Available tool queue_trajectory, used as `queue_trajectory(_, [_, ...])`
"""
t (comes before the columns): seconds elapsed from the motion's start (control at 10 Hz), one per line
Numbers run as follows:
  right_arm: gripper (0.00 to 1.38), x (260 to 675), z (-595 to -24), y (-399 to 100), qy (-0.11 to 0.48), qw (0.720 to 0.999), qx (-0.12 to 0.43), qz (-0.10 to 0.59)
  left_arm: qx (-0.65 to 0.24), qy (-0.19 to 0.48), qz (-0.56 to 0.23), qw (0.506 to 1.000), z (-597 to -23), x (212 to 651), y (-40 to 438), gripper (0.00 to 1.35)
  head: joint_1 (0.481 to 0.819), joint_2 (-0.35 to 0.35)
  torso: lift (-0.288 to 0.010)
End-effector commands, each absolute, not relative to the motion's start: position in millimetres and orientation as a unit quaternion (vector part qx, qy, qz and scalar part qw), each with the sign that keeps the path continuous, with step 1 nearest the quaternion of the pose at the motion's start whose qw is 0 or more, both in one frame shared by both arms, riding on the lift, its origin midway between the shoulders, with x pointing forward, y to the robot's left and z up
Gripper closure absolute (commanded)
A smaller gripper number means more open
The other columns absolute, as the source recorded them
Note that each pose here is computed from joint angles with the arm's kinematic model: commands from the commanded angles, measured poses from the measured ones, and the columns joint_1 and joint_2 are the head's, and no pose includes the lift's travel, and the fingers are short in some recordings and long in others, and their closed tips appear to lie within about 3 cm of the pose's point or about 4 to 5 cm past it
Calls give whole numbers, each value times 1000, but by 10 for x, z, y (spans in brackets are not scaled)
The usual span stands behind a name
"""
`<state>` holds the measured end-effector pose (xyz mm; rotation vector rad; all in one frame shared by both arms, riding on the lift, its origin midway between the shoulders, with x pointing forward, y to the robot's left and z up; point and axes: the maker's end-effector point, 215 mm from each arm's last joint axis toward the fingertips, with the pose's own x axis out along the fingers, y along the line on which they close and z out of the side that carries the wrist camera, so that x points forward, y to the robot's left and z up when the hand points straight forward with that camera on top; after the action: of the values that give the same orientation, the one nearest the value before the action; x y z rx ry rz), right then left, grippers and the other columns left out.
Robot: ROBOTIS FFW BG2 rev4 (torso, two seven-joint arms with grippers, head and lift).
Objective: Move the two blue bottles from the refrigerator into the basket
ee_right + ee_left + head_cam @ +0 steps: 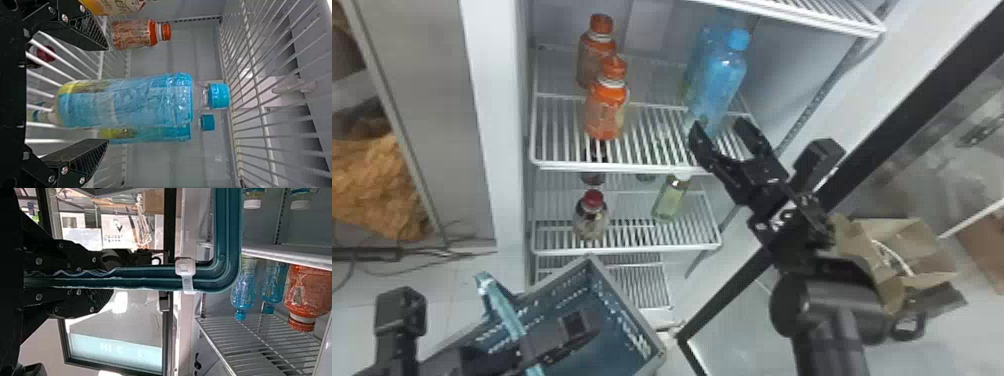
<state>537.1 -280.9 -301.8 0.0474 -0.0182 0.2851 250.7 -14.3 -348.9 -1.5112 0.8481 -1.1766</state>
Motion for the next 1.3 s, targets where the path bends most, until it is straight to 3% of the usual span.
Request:
queue_trajectory(0.0, [223, 5521, -2989, -2674, -11, 988, 21, 154, -624, 351, -487, 501, -3491, 2511, -143, 1202, 695, -350, -10])
queue_trajectory(0.8, [245, 5821, -2862, -2834, -20, 992, 9, 125, -622, 353, -487, 502, -3500, 2526, -137, 1202, 695, -350, -10])
queue_trajectory(0.9, [418, 5835, -2873, -2870, -18, 992, 10, 123, -622, 352, -487, 501, -3495, 2527, -137, 1202, 695, -350, -10])
queue_trajectory(1.0, [834, 5848, -2869, -2890, -22, 992, 15, 122, -622, 351, -488, 501, -3489, 2535, -137, 1202, 695, -350, -10])
queue_trajectory(1.2, [1299, 5820, -2883, -2916, -29, 993, 20, 117, -622, 352, -487, 501, -3495, 2527, -137, 1202, 695, -350, -10])
